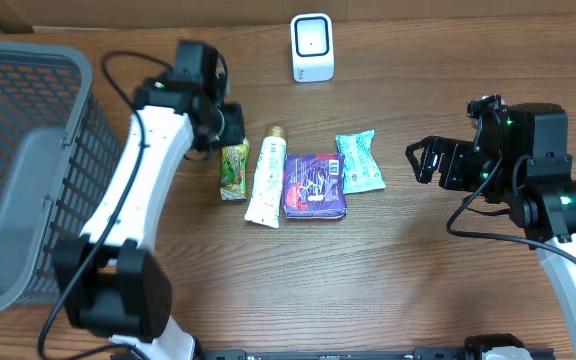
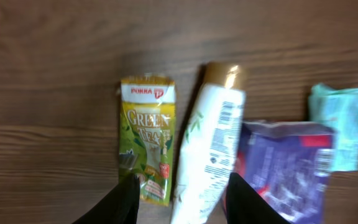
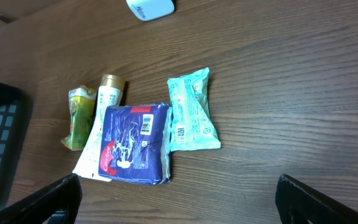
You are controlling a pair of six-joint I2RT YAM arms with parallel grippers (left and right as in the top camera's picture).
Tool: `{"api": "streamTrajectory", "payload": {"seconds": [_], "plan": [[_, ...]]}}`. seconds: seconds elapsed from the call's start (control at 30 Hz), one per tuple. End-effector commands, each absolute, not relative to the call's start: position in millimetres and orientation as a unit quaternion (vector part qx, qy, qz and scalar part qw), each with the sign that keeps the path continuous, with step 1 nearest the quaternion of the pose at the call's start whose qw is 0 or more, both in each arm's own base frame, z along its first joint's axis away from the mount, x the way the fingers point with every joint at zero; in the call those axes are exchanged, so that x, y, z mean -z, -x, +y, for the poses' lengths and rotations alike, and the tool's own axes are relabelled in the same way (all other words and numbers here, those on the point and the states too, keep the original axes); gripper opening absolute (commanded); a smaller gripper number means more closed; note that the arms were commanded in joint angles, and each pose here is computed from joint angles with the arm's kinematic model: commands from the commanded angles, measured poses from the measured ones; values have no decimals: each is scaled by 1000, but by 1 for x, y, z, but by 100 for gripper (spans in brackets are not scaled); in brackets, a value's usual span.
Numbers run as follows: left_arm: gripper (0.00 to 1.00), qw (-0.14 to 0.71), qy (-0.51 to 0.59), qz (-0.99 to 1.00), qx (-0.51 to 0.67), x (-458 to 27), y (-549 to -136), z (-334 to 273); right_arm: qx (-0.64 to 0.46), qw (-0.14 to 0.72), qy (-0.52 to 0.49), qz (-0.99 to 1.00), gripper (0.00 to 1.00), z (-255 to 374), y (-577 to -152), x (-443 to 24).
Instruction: Scan the item barcode
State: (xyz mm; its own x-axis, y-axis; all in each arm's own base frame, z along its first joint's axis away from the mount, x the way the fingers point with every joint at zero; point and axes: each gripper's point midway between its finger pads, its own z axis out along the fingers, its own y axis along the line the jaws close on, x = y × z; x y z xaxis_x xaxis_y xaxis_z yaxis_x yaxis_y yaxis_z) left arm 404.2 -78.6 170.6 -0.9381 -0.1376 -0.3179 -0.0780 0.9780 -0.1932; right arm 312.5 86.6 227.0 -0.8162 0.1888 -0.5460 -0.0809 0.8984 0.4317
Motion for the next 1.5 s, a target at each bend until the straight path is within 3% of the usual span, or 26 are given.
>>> {"api": "streamTrajectory", "payload": {"seconds": [0.0,0.33,0.67,0.7,0.73,0.77,0.8,1.47], "plan": [[38,236,41,967,83,-232,-405,-71,-226,314,-22,922,100,89,-315,-236],[37,309,54,946,79,-305,-366,-58,-225,314,-22,922,100,89,-315,-236],[37,353,76,930,71,-341,-333,-45,-225,314,-22,922,100,89,-315,-236],[39,350,77,931,68,-340,-331,-44,-226,314,-22,922,100,89,-315,-236],[48,346,78,933,63,-338,-330,-42,-225,314,-22,922,100,89,-315,-236],[79,342,80,934,57,-336,-330,-41,-225,314,-22,922,100,89,-315,-236],[100,341,80,935,56,-335,-331,-40,-225,314,-22,922,100,89,-315,-236],[99,297,82,950,40,-303,-351,-41,-225,314,-22,922,100,89,-315,-236]]}}
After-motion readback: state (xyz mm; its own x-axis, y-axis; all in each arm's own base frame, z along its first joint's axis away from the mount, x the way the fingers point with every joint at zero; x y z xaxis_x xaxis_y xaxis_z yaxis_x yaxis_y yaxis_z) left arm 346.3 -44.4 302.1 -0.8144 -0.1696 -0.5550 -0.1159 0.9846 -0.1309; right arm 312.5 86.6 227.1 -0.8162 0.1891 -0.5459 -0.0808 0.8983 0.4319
